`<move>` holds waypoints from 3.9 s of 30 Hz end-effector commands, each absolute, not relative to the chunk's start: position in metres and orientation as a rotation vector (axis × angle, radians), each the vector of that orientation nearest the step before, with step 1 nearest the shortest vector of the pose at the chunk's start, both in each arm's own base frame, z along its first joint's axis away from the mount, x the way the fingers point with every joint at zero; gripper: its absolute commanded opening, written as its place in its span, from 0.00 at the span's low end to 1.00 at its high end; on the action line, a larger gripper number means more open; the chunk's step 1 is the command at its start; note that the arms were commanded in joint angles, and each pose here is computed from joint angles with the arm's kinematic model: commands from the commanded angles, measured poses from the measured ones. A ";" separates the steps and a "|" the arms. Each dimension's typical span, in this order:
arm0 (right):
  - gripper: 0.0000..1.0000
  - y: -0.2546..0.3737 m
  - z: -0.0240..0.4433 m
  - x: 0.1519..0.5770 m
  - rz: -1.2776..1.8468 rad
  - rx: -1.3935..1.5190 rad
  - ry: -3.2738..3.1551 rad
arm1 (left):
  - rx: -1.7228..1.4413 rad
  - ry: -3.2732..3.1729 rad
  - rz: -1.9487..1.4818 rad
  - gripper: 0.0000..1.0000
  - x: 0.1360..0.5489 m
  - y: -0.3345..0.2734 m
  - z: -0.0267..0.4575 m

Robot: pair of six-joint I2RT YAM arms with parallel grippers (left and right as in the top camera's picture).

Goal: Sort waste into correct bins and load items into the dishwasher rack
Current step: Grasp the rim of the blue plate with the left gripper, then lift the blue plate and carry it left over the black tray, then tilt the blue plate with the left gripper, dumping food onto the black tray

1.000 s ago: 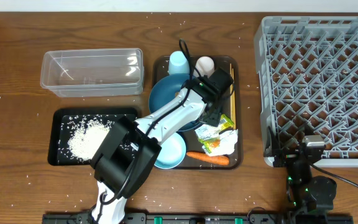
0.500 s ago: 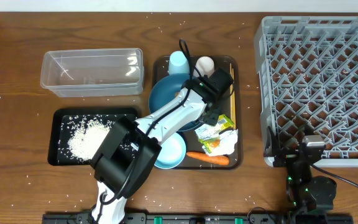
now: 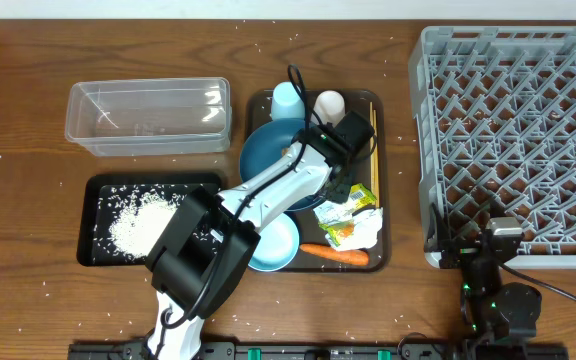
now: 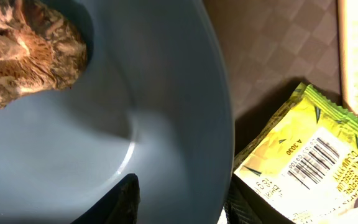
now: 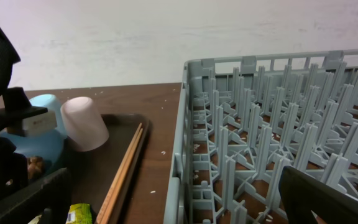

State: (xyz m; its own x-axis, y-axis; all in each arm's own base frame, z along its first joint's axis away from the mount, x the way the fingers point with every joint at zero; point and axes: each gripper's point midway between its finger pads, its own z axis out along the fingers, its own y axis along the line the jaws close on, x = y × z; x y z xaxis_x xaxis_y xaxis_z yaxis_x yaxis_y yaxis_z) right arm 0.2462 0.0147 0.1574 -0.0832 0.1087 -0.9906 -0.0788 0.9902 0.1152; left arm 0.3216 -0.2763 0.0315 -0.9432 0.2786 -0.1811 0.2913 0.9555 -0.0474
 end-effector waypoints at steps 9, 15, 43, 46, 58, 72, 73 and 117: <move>0.99 0.012 0.156 0.246 0.136 0.022 1.651 | 0.484 2.943 -0.084 0.31 0.310 -0.281 0.026; 0.99 0.012 0.156 0.246 0.136 0.022 1.651 | 0.484 2.941 -0.086 0.12 0.310 -0.281 0.026; 0.99 0.012 0.156 0.246 0.136 0.022 1.651 | 0.377 2.741 -0.288 0.06 0.312 -0.282 0.137; 0.99 0.012 0.156 0.246 0.136 0.022 1.651 | 0.325 2.724 -0.318 0.06 0.307 -0.277 0.156; 0.99 0.012 0.156 0.246 0.136 0.022 1.651 | -0.024 2.649 -0.402 0.06 0.284 -0.201 0.240; 0.99 0.012 0.156 0.246 0.136 0.022 1.651 | -0.359 2.675 -0.677 0.06 0.293 -0.141 0.258; 0.99 0.012 0.156 0.246 0.136 0.022 1.651 | -0.375 2.671 -0.712 0.06 0.294 -0.137 0.259; 0.99 0.012 0.156 0.246 0.136 0.022 1.651 | -0.936 1.900 -1.781 0.06 0.282 0.022 0.255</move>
